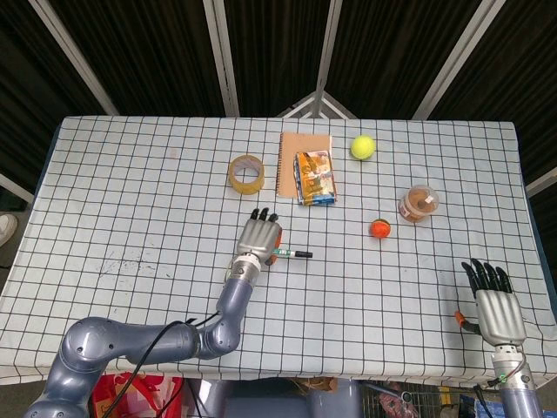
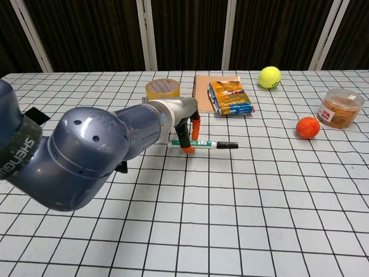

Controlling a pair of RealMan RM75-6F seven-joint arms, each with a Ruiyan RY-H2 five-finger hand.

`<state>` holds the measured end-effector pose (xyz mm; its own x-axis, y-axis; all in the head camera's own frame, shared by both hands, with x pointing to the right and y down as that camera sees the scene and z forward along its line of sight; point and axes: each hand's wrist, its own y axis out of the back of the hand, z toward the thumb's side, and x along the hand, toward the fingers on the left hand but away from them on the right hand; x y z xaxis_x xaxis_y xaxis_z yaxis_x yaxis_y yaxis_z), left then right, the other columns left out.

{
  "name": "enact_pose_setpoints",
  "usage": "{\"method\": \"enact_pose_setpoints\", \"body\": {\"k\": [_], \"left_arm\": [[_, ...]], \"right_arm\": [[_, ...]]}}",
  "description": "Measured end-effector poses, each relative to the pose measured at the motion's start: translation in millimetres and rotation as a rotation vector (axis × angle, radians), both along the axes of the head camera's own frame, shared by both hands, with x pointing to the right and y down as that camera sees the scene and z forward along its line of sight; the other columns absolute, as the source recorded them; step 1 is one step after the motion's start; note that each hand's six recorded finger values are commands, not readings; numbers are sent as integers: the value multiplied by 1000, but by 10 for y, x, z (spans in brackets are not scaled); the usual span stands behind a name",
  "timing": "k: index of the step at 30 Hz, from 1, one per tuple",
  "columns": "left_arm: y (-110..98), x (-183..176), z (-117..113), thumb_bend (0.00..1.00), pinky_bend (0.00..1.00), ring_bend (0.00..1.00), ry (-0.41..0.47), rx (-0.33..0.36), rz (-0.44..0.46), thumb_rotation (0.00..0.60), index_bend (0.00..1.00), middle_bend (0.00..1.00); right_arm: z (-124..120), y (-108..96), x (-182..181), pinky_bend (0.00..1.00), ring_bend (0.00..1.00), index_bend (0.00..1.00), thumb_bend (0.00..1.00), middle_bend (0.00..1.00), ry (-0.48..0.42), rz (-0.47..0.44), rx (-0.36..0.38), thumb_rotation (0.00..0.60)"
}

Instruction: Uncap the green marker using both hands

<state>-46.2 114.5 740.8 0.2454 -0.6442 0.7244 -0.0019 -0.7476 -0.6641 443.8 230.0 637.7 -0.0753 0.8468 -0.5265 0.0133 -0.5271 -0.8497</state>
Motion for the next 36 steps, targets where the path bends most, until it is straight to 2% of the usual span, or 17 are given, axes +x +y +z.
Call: {"method": "enact_pose_setpoints", "body": {"k": [5,12,18,24,30,36], "left_arm": [[-157,14,-86,524,0,0,28,21,-47,600,623,141],[-298,113,-225,524,0,0,39,41,-59,600,624,139],[-343,230,-364,524,0,0,37,51,-54,600,626,137],[-352,292,-445,525,0,0,12,45,-41,600,627,136],[-349,366,-498,524,0,0,1,41,-31,600,627,136],[-322,423,-492,525,0,0,6,33,-27,600,626,135]], "right_arm": [[-70,-149,-204,48,33,192,250,67,-83,3,24,600],[-258,-566,-789,48,33,220,250,67,-239,-29,46,600],[-326,-943,-1403,47,33,251,250,67,-348,-81,12,600],[-222,-1125,-1833,47,33,280,251,67,-446,-69,-53,600],[-74,-1217,-2146,47,34,289,251,67,-488,-62,-96,600],[33,-1290,-2274,44,35,312,253,67,-453,-71,-96,600]]}}
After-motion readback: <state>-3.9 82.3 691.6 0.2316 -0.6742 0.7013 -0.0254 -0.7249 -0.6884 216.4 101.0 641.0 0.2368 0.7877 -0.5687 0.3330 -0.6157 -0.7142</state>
